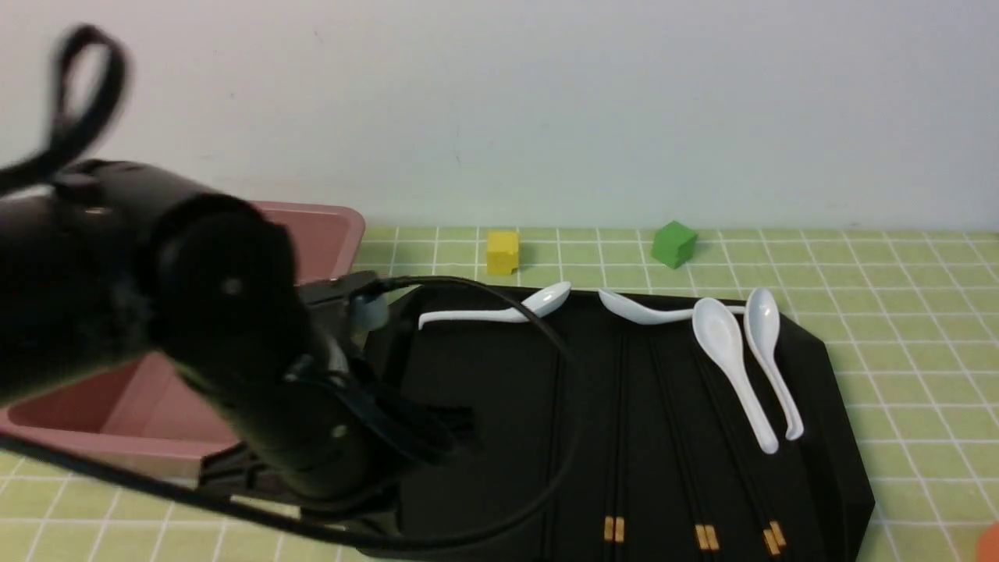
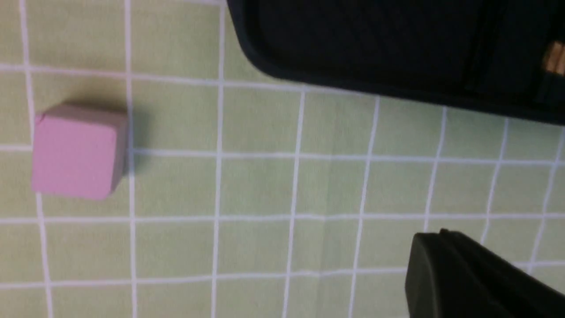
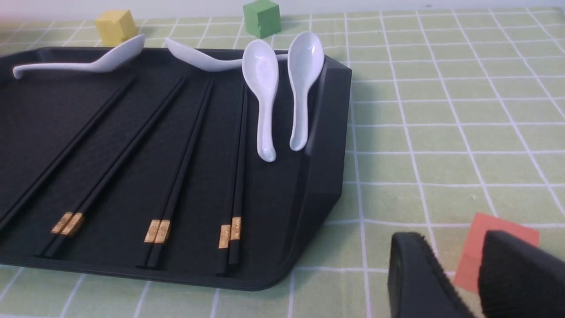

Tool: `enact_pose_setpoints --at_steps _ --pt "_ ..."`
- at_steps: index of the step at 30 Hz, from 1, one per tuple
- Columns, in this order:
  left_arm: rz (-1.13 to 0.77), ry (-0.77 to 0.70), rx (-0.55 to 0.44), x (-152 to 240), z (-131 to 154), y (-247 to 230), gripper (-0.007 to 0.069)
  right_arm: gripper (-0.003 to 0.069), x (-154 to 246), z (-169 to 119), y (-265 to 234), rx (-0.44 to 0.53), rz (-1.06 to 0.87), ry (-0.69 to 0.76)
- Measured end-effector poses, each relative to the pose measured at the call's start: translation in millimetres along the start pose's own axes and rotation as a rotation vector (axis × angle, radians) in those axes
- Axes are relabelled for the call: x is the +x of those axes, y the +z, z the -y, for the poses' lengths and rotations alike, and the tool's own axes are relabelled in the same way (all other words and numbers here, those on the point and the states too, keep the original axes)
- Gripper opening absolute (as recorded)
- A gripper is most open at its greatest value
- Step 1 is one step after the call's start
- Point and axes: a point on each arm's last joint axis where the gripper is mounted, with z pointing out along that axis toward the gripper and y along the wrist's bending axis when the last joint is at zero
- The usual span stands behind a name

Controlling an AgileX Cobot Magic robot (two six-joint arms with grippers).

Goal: On green tablecloth take chopsticks from black tray and put them in box.
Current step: 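Reach over to the black tray and grasp a pair of chopsticks with the left gripper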

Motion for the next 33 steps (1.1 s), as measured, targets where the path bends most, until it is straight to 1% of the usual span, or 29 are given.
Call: enact_pose_setpoints --at_steps 2,4,7,11,14,19,24,28,30,32,33 --pt "0.021 0.041 -0.039 -6.0 18.5 11.5 0.0059 0.024 0.0 0.0 0.0 0.0 0.0 0.0" --pt "0.027 0.075 -0.067 -14.3 38.2 28.1 0.0113 0.024 0.0 0.0 0.0 0.0 0.0 0.0" --pt "0.026 0.095 -0.075 -29.4 63.4 51.1 0.0203 0.024 0.0 0.0 0.0 0.0 0.0 0.0" --pt "0.021 0.129 -0.085 -46.4 83.8 77.4 0.0296 0.024 0.0 0.0 0.0 0.0 0.0 0.0" --pt "0.018 0.152 -0.089 -56.4 95.9 92.9 0.0335 0.024 0.0 0.0 0.0 0.0 0.0 0.0" --pt "0.007 0.162 -0.101 -65.0 106.2 119.1 0.0345 0.024 0.0 0.0 0.0 0.0 0.0 0.0" --pt "-0.034 0.165 -0.145 -63.1 103.4 151.1 0.0345 0.024 0.0 0.0 0.0 0.0 0.0 0.0" --pt "-0.037 0.167 -0.151 -64.0 104.3 158.0 0.0341 0.024 0.0 0.0 0.0 0.0 0.0 0.0" --pt "-0.037 0.167 -0.151 -64.6 104.9 158.6 0.0319 0.024 0.0 0.0 0.0 0.0 0.0 0.0" --pt "-0.038 0.165 -0.15 -64.6 105.2 159.1 0.0258 0.024 0.0 0.0 0.0 0.0 0.0 0.0" --pt "-0.039 0.163 -0.145 -64.5 105.6 159.1 0.0214 0.024 0.0 0.0 0.0 0.0 0.0 0.0"
